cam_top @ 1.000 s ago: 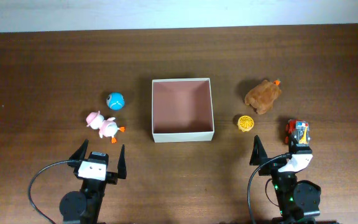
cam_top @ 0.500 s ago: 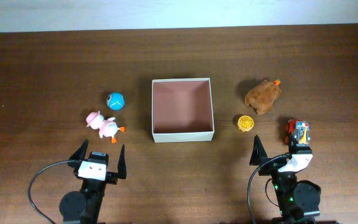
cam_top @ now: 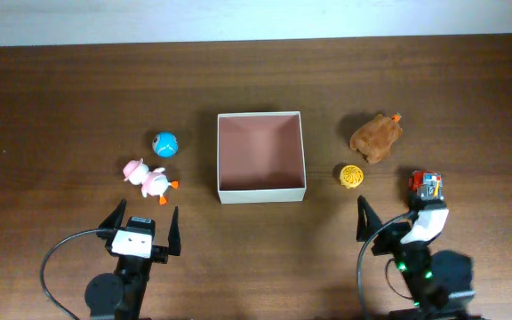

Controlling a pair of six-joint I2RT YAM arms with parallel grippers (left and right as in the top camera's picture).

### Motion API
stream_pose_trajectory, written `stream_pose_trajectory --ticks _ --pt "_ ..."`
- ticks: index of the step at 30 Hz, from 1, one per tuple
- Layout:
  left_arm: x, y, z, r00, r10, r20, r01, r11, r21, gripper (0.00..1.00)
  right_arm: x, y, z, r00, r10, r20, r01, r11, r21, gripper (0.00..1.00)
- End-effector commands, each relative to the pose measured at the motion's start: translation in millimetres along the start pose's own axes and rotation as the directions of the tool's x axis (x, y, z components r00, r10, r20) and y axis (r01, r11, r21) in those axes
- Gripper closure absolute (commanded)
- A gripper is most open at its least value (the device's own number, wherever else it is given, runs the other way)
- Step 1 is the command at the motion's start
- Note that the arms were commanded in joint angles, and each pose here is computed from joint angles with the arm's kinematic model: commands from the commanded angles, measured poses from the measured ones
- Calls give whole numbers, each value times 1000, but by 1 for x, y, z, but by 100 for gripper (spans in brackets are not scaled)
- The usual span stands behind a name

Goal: Pack container
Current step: 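Move the right gripper over the red toy fire truck and grasp it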

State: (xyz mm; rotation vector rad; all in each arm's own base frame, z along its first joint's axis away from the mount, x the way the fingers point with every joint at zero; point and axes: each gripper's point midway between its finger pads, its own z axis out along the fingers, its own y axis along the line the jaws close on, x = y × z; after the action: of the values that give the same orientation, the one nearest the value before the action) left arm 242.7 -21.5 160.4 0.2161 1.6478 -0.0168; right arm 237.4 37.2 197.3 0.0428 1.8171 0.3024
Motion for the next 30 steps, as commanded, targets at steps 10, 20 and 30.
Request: stream_pose_trajectory --ticks 10,20,30 --pt "0 -1 0 1000 13 7 -13 1000 6 0 -152 35 20 941 -74 -331 84 996 17 1" --pt "0 -1 0 1000 13 7 -13 1000 6 0 -136 -32 37 802 -4 -597 201 944 264 1" --pt "0 -1 0 1000 13 7 -13 1000 6 0 -88 -130 19 644 334 -689 154 825 544 1"
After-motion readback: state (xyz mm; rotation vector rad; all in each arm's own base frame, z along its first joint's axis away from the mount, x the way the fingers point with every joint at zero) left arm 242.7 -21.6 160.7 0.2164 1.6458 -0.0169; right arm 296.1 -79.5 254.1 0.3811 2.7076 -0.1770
